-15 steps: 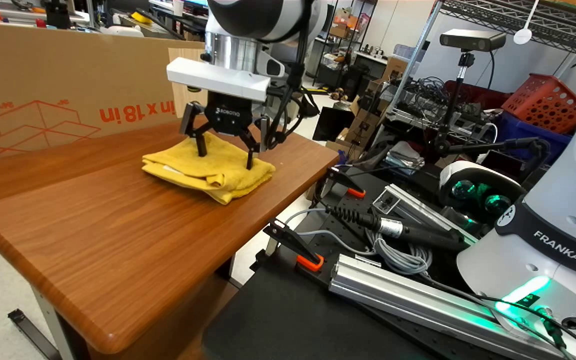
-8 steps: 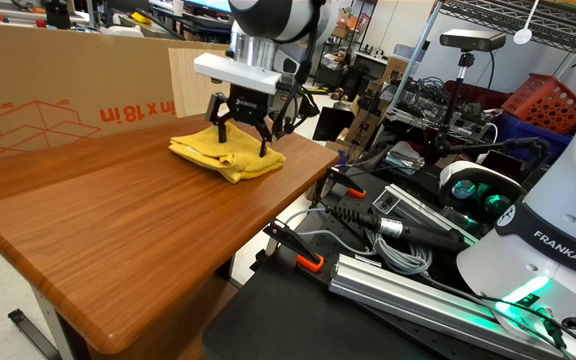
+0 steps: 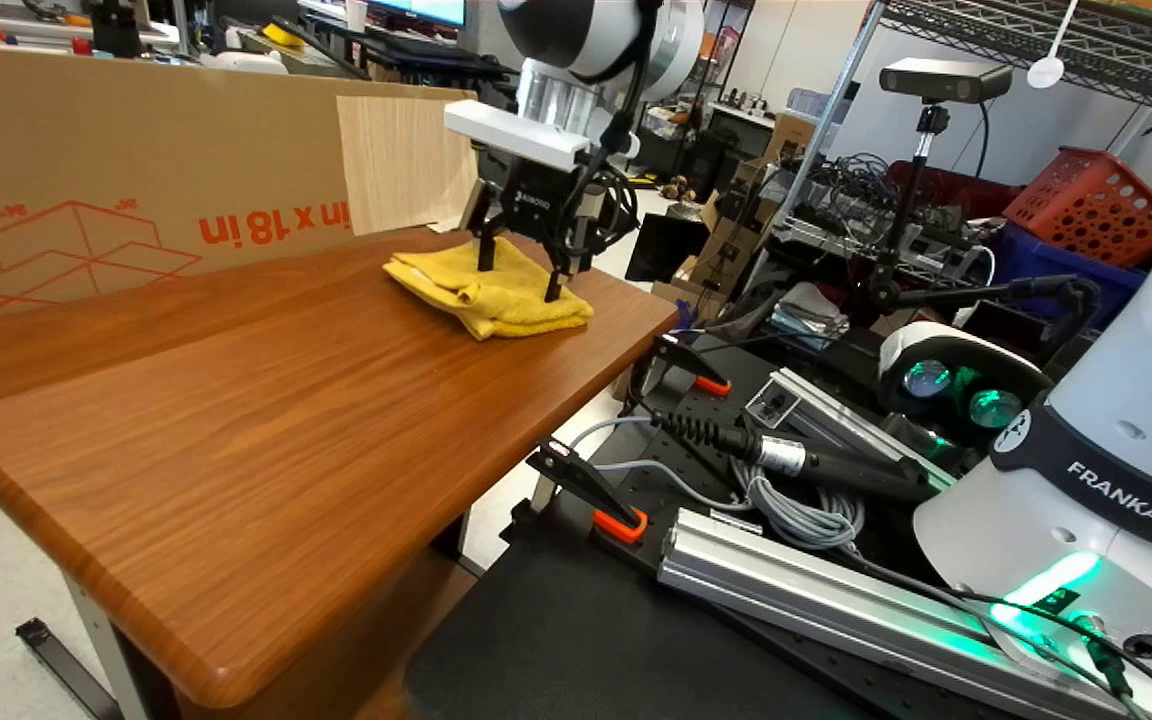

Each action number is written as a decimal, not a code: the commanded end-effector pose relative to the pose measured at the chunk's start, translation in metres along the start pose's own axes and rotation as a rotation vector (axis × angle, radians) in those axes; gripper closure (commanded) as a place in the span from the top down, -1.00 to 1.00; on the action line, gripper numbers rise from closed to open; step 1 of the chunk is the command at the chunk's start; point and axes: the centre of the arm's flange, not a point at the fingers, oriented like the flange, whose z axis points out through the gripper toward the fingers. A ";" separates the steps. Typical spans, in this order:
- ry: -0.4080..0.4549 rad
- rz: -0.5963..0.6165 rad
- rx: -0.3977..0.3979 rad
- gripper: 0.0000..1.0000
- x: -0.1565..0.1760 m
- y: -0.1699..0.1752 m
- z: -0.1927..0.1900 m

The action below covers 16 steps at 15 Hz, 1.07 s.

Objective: Wipe the table with the yellow towel

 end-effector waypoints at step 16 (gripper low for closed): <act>0.032 0.147 -0.012 1.00 0.028 0.037 0.028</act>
